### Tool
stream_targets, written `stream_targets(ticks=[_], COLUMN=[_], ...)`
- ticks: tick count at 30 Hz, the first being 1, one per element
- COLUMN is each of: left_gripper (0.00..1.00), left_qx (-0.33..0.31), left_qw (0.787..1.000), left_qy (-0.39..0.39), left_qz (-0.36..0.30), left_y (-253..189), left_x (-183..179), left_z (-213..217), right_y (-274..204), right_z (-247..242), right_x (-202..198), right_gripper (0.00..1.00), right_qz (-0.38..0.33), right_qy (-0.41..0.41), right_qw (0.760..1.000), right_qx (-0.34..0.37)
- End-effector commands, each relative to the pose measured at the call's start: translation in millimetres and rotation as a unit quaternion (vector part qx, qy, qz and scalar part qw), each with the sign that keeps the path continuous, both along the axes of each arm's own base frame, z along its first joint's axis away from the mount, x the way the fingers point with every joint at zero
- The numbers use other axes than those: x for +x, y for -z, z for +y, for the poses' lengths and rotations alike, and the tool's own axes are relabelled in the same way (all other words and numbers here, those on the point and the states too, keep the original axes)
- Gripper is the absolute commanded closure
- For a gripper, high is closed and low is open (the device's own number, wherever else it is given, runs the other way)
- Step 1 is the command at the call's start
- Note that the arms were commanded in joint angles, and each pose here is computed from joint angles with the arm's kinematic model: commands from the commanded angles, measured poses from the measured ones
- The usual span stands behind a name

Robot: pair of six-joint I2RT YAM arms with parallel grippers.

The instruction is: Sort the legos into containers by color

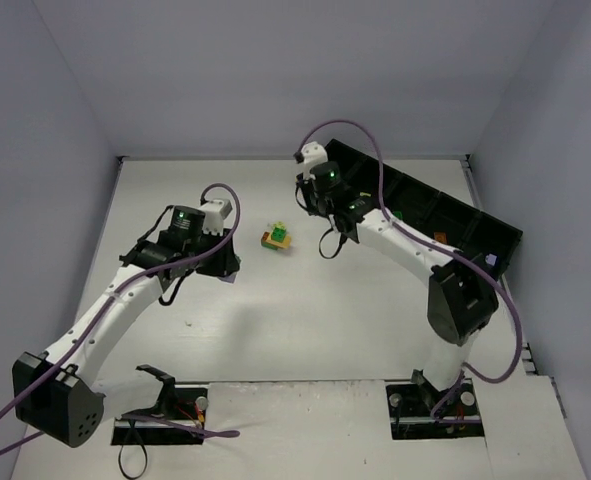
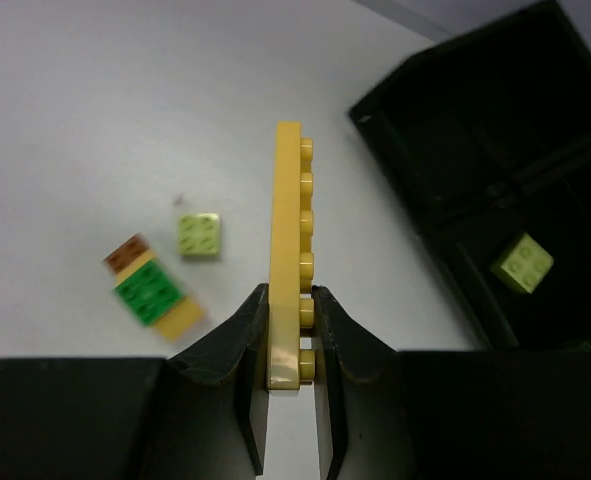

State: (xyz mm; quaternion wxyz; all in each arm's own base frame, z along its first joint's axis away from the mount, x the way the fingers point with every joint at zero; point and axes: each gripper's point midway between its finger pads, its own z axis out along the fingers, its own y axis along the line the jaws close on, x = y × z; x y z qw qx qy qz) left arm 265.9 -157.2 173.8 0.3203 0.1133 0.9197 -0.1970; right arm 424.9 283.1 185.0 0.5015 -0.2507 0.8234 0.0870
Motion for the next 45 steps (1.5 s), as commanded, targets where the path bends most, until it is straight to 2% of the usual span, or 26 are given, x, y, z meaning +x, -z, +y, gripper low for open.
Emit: stream_targets(ticks=[1, 6, 7, 9, 11, 16, 19, 21, 22, 25, 26, 31, 34, 38, 42, 45], left_gripper=[1.00, 1.00, 1.00, 1.00, 1.00, 1.00, 1.00, 1.00, 1.00, 1.00, 1.00, 1.00, 1.00, 1.00, 1.00, 1.00], left_qx=[-0.019, -0.023, -0.024, -0.024, -0.023, -0.016, -0.017, -0.017, -0.017, -0.019, -0.021, -0.024, -0.030, -0.038, -0.048, -0.024], left_qw=[0.998, 0.997, 0.997, 0.997, 0.997, 0.997, 0.997, 0.997, 0.997, 0.997, 0.997, 0.996, 0.995, 0.989, 0.975, 0.961], left_qy=[-0.022, -0.032, -0.033, -0.035, -0.036, -0.042, -0.043, -0.043, -0.043, -0.042, -0.041, -0.036, -0.019, 0.012, 0.081, 0.121], left_qz=[-0.052, -0.061, -0.062, -0.063, -0.063, -0.061, -0.061, -0.062, -0.062, -0.064, -0.067, -0.076, -0.091, -0.140, -0.203, -0.247], left_y=[-24, -27, -27, -28, -28, -27, -27, -27, -27, -27, -29, -31, -37, -48, -64, -68], left_x=[11, 8, 8, 7, 6, 6, 6, 6, 7, 9, 10, 16, 19, 25, 22, 20], left_z=[0, 3, 3, 4, 5, 8, 8, 8, 7, 6, 5, 2, -2, -9, -22, -22], right_y=[-35, -15, -24, -8, -17, -2, 3, 5, 5, 4, 1, -17, -55, -77, -91, -95], right_z=[-44, -85, -86, -94, -93, -94, -92, -91, -92, -91, -91, -82, -66, -30, -10, 5], right_x=[58, 106, 116, 132, 147, 179, 194, 202, 204, 208, 208, 195, 170, 122, 67, 35], right_gripper=[1.00, 1.00, 1.00, 1.00, 0.99, 0.95, 0.85, 0.72, 0.61, 0.48, 0.47, 0.46, 0.50, 0.52, 0.52, 0.51], right_qz=[-0.056, -0.056, -0.065, -0.060, -0.071, -0.072, -0.075, -0.078, -0.079, -0.080, -0.081, -0.079, -0.077, -0.038, 0.006, 0.046], right_qy=[0.175, 0.276, 0.284, 0.301, 0.307, 0.314, 0.311, 0.312, 0.311, 0.304, 0.302, 0.264, 0.200, 0.069, -0.013, -0.072], right_qw=[0.981, 0.957, 0.953, 0.949, 0.946, 0.943, 0.943, 0.943, 0.943, 0.945, 0.945, 0.956, 0.968, 0.980, 0.974, 0.964], right_qx=[0.062, 0.068, 0.079, 0.069, 0.081, 0.086, 0.090, 0.091, 0.092, 0.093, 0.094, 0.100, 0.131, 0.181, 0.226, 0.250])
